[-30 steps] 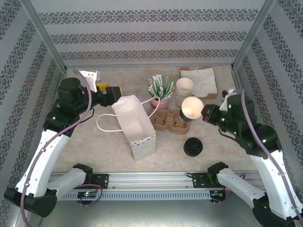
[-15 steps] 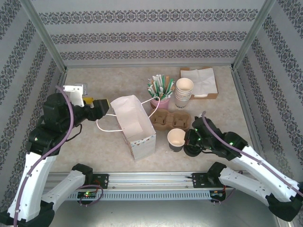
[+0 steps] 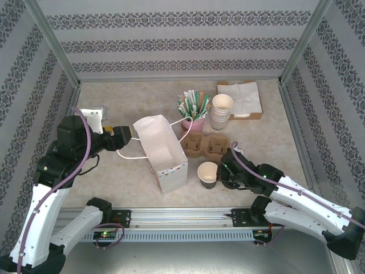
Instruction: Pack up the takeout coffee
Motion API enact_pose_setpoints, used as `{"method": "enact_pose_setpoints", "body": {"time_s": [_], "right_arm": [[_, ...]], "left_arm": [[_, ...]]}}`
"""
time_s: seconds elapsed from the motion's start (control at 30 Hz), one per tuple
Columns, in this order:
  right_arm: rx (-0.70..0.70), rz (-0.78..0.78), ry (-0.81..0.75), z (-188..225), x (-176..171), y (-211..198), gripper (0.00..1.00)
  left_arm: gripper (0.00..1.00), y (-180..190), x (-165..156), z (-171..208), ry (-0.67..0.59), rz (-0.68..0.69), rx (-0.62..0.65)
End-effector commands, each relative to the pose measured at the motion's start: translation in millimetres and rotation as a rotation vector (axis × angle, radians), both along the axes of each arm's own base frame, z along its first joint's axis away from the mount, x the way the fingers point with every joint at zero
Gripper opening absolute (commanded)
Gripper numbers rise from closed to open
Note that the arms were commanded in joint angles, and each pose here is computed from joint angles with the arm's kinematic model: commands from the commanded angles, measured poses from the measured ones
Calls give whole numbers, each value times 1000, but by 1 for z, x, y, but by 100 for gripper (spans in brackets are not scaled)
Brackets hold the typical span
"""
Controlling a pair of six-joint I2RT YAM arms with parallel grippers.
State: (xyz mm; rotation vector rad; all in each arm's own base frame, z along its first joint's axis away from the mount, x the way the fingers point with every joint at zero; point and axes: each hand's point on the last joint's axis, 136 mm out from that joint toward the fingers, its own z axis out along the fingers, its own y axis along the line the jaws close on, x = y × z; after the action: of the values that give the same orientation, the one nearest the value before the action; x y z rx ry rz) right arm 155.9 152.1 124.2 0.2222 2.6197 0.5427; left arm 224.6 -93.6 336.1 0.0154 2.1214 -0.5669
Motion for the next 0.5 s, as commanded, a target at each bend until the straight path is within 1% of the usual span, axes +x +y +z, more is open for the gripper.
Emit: {"method": "enact_pose_setpoints", "body": {"time_s": [0.0,0.07,0.1,0.17,0.23,0.27,0.33,0.4,0.47], "right_arm": [[-27,-32,-10,-3,-1,-9,8],[-40,-33,-5,-4,-1,-11,16],[-42,-36,1,-3,-2,-12,24],[-62,-45,14,-2,-4,-16,36],[-104,-73,27,2,-7,-27,52],[-120,-83,28,6,-7,-31,57],[-151,-101,22,18,-9,-41,65],[-180,-121,11,30,-10,-51,67],[-233,-178,16,38,-11,-67,68]], "left_arm": [[78,5,-3,-5,15,24,-5],[78,4,-3,-6,20,21,-5],[78,3,-4,-6,22,15,-5],[78,1,-5,-5,20,-2,-2],[77,1,-9,-4,16,-15,5],[76,0,-10,-4,13,-24,8],[76,1,-14,-4,12,-33,18],[77,3,-16,-7,21,-26,32],[78,6,-18,-12,27,-18,46]]}}
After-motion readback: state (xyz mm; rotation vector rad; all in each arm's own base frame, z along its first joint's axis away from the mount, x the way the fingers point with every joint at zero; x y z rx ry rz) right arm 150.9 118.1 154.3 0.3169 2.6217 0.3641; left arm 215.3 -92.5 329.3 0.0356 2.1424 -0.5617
